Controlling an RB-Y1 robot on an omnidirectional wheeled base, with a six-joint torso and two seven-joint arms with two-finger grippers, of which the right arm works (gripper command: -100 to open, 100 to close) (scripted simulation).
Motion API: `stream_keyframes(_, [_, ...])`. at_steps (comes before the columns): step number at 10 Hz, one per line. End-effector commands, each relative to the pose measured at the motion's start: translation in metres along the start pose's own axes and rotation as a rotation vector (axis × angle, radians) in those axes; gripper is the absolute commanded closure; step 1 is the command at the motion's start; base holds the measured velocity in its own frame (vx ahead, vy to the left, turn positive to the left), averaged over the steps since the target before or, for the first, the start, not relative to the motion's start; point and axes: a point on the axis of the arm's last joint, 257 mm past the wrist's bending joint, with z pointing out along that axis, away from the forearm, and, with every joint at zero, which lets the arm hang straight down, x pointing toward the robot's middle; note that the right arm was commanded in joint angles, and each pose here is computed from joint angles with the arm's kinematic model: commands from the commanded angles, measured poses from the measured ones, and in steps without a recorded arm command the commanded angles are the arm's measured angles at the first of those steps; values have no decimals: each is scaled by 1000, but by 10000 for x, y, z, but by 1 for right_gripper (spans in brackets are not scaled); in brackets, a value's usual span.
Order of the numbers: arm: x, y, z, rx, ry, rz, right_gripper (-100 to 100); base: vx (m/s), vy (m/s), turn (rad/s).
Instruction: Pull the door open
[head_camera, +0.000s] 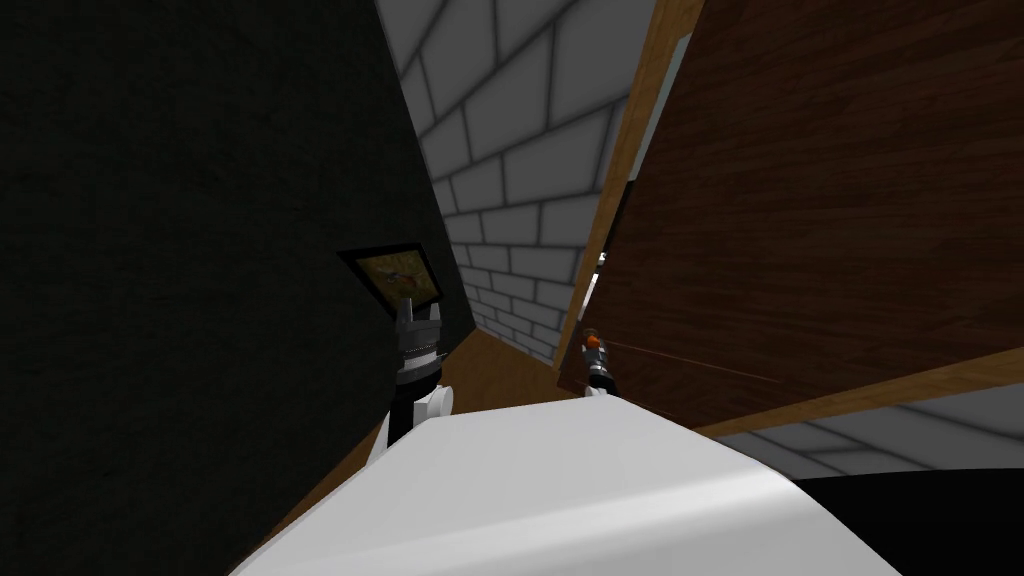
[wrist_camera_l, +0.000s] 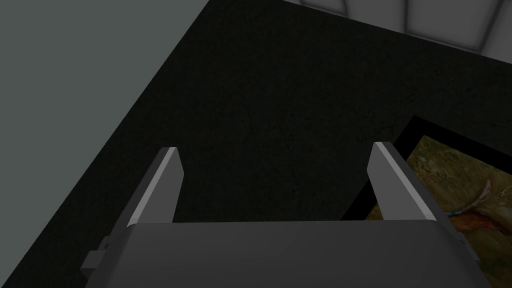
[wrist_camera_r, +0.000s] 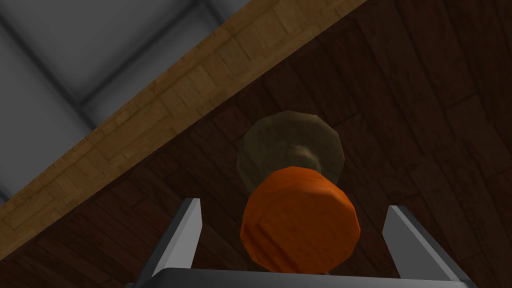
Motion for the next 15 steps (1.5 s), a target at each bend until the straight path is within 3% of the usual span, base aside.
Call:
stream_keyframes(1, [19, -6, -1, -9, -4, 67, -100, -79, -12, 85])
stream_keyframes(15, [131, -58, -20, -71, -26, 536, -100, -66, -17, 62])
